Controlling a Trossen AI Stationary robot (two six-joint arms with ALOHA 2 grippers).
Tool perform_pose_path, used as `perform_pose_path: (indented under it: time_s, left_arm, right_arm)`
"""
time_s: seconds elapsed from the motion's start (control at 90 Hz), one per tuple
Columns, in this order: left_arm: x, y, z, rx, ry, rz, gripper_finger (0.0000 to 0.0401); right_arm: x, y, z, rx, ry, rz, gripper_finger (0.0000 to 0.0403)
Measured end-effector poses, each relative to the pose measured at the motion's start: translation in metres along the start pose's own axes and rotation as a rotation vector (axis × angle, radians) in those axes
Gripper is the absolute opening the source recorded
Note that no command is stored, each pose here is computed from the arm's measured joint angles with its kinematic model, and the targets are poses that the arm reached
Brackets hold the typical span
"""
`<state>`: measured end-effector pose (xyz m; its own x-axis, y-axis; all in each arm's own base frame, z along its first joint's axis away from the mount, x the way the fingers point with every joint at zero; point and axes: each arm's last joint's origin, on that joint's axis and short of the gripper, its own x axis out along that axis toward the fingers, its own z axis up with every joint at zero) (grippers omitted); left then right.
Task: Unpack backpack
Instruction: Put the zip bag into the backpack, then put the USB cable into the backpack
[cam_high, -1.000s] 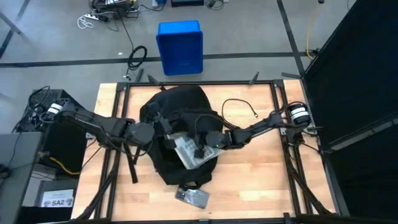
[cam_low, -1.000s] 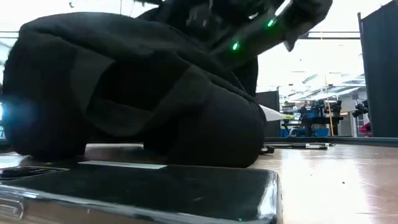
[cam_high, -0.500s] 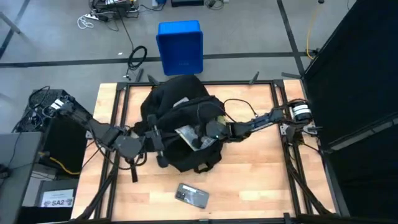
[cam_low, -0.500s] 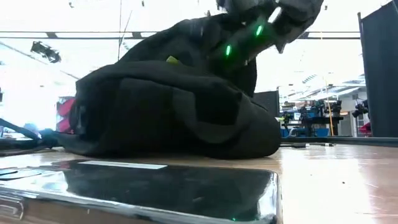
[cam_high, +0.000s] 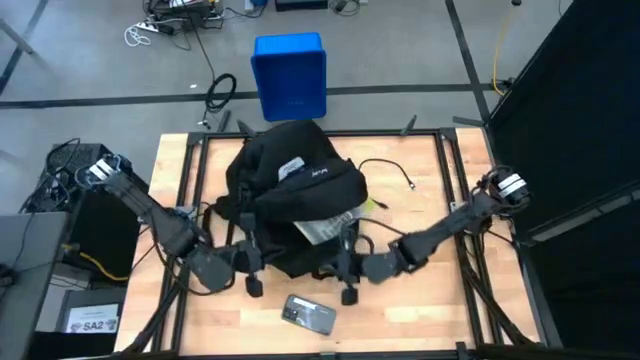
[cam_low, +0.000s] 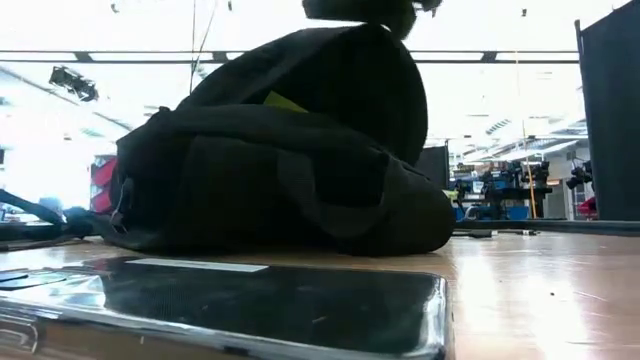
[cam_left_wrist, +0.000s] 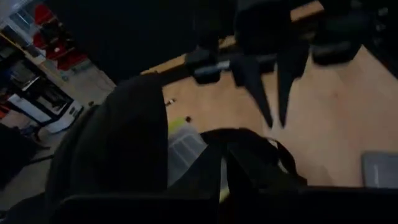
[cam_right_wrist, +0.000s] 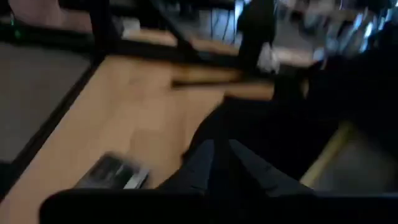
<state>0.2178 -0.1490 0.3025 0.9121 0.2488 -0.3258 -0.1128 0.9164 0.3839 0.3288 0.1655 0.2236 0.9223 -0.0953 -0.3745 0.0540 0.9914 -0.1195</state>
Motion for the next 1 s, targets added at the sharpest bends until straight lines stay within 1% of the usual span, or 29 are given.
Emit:
perform_pose_path:
  time_s: [0.078,0.156,0.222,0.333,0.4,0.456,0.556,0.733,0.8,0.867,1.0]
  left_arm:
    - [0.004,-0.004,-0.011,-0.026,-0.001,0.005,0.0]
    - [0.007,-0.008,-0.021,-0.058,-0.012,0.007,0.0]
    - [0.009,-0.01,-0.026,-0.072,-0.021,0.007,0.0]
    - [0.011,-0.012,-0.031,-0.086,-0.031,-0.004,0.0]
    - [0.011,-0.012,-0.031,-0.085,-0.03,-0.006,0.0]
    - [0.011,-0.012,-0.031,-0.087,-0.033,-0.005,0.0]
    - [0.011,-0.012,-0.03,-0.092,-0.036,-0.006,0.0]
    - [0.008,-0.014,-0.03,-0.088,-0.04,-0.019,0.0]
    - [0.008,-0.015,-0.03,-0.087,-0.04,-0.023,0.0]
    - [0.008,-0.015,-0.031,-0.085,-0.039,-0.028,0.0]
    - [0.008,-0.015,-0.031,-0.079,-0.034,-0.032,0.0]
  right_arm:
    - [-0.008,0.005,-0.013,0.009,0.091,-0.104,0.005]
    - [-0.02,-0.001,-0.026,0.009,0.208,-0.231,0.0066]
    - [-0.031,-0.015,-0.036,0.057,0.328,-0.32,0.0078]
    - [-0.045,-0.044,-0.052,0.129,0.582,-0.445,0.0088]
    - [-0.049,-0.059,-0.058,0.158,0.668,-0.538,0.0089]
    - [-0.047,-0.071,-0.06,0.174,0.712,-0.585,0.0087]
    - [-0.039,-0.094,-0.068,0.22,0.799,-0.595,0.0082]
    - [-0.025,-0.132,-0.094,0.284,0.921,-0.536,0.0078]
    - [-0.022,-0.146,-0.103,0.319,0.944,-0.534,0.008]
    - [-0.022,-0.159,-0.11,0.353,0.968,-0.557,0.0087]
    - [-0.018,-0.177,-0.112,0.39,0.964,-0.545,0.0109]
